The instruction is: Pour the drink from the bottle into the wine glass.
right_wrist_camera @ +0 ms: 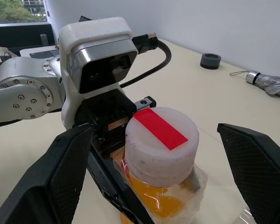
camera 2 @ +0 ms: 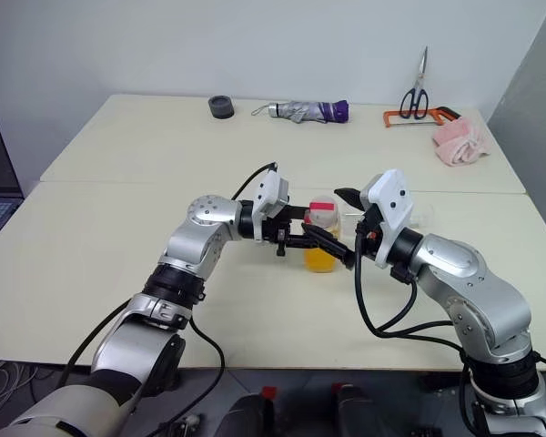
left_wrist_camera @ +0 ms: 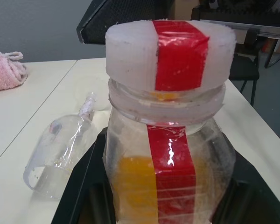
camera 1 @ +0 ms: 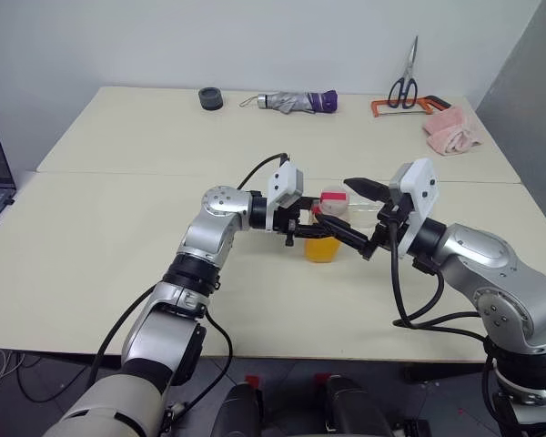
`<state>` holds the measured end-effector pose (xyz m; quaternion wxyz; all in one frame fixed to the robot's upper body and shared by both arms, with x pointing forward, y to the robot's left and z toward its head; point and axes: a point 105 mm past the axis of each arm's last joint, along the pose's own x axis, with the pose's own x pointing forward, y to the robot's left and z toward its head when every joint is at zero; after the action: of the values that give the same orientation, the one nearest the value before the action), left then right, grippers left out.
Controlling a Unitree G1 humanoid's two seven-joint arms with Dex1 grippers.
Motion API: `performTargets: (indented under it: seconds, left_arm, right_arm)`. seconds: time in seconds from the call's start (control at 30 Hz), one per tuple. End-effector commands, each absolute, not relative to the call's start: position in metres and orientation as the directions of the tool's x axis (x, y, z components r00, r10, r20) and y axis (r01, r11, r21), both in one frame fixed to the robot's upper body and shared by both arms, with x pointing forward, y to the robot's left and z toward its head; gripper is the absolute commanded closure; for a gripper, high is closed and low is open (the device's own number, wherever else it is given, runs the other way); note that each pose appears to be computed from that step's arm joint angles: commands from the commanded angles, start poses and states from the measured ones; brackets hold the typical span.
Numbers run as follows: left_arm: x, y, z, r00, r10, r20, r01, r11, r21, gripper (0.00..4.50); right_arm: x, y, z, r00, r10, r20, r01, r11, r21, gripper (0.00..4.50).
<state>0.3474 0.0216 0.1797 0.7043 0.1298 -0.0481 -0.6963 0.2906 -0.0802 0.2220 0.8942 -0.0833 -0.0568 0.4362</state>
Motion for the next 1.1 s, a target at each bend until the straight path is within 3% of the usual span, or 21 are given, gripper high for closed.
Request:
performTargets:
  seconds: [0.03,0.17,0.23,0.43,0.7,0.87,1.0,1.1]
  left_arm:
    - [0.346,0.019,0.201,0.018,-0.997,-0.069,0.947,-0.005,0.321,2.60]
    - [0.346,0.018,0.202,0.018,-0.997,-0.069,0.947,-0.005,0.322,2.60]
    - [0.346,0.018,0.202,0.018,-0.997,-0.069,0.947,-0.005,0.322,2.60]
    - [0.345,0.018,0.201,0.017,-0.997,-0.070,0.947,-0.007,0.322,2.60]
    - [0.345,0.019,0.201,0.016,-0.997,-0.070,0.947,-0.007,0.321,2.60]
    - [0.344,0.019,0.201,0.016,-0.998,-0.067,0.947,-0.007,0.320,2.60]
    - [0.344,0.019,0.201,0.012,-0.998,-0.066,0.948,-0.010,0.319,2.61]
    - [0.343,0.019,0.201,0.007,-0.998,-0.066,0.948,-0.015,0.317,2.61]
  right_arm:
    - [0.290,-0.079,0.235,0.603,0.794,0.076,-0.763,0.602,-0.235,0.00]
    - [0.290,-0.075,0.236,0.593,0.801,0.088,-0.772,0.596,-0.223,0.00]
    - [0.290,-0.074,0.235,0.590,0.803,0.082,-0.773,0.592,-0.227,0.50]
    - [0.291,-0.072,0.234,0.589,0.804,0.077,-0.774,0.589,-0.234,2.57]
    - [0.288,-0.071,0.237,0.582,0.804,0.124,-0.766,0.593,-0.249,2.65]
    - [0.284,-0.072,0.241,0.575,0.790,0.212,-0.793,0.602,-0.091,2.65]
    - [0.281,-0.073,0.239,0.567,0.795,0.215,-0.806,0.589,-0.053,2.70]
    - [0.279,-0.073,0.235,0.562,0.809,0.169,-0.801,0.584,-0.133,2.74]
